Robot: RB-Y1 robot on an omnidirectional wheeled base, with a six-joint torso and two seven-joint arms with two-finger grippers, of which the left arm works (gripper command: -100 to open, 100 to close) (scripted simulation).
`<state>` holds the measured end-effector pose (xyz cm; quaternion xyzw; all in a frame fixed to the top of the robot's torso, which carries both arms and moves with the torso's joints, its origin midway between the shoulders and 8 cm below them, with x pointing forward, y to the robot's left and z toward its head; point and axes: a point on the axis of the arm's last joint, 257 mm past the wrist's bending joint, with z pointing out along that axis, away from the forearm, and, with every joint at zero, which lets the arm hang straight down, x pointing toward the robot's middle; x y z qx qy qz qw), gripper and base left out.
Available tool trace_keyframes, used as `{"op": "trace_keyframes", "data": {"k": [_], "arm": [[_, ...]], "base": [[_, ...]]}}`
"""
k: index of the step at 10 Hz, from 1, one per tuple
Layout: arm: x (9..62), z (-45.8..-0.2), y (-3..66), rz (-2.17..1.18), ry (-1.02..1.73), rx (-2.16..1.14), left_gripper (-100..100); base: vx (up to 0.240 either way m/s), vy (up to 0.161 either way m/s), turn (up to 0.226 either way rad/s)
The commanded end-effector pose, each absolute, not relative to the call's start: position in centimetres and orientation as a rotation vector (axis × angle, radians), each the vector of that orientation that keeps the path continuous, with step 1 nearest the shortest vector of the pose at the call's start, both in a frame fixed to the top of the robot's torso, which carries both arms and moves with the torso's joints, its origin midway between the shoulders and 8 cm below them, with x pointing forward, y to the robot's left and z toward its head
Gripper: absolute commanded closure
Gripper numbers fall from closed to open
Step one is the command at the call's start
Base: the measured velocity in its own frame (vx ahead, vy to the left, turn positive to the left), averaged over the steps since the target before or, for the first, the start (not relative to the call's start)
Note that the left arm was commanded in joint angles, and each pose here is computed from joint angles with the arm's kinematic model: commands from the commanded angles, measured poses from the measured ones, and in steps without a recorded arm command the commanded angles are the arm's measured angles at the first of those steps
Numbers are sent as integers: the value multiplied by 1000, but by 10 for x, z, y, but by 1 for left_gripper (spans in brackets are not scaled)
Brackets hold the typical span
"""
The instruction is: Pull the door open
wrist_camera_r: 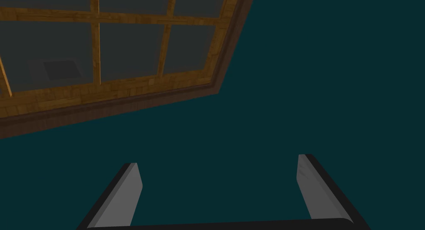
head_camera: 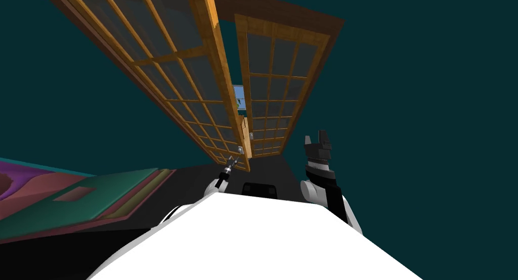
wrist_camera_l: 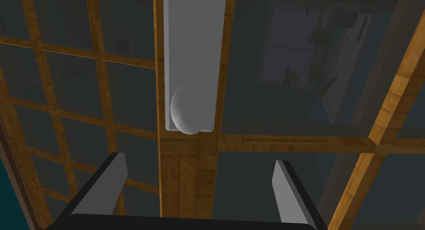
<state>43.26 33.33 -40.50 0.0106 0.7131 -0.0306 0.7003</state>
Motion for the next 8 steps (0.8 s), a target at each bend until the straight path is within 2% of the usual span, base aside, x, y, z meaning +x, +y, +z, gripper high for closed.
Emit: {"op": "trace_keyframes", "data": {"k": [1,3,8], "arm": [[436,-399,320,-89,1571,84,-100],[435,-400,320,-87,1572,78,-100],[413,-399,366,-32,1564,18,-100]], "base": [[-232,106,-130],[-108,47,-21],[167,-39,-128]]}}
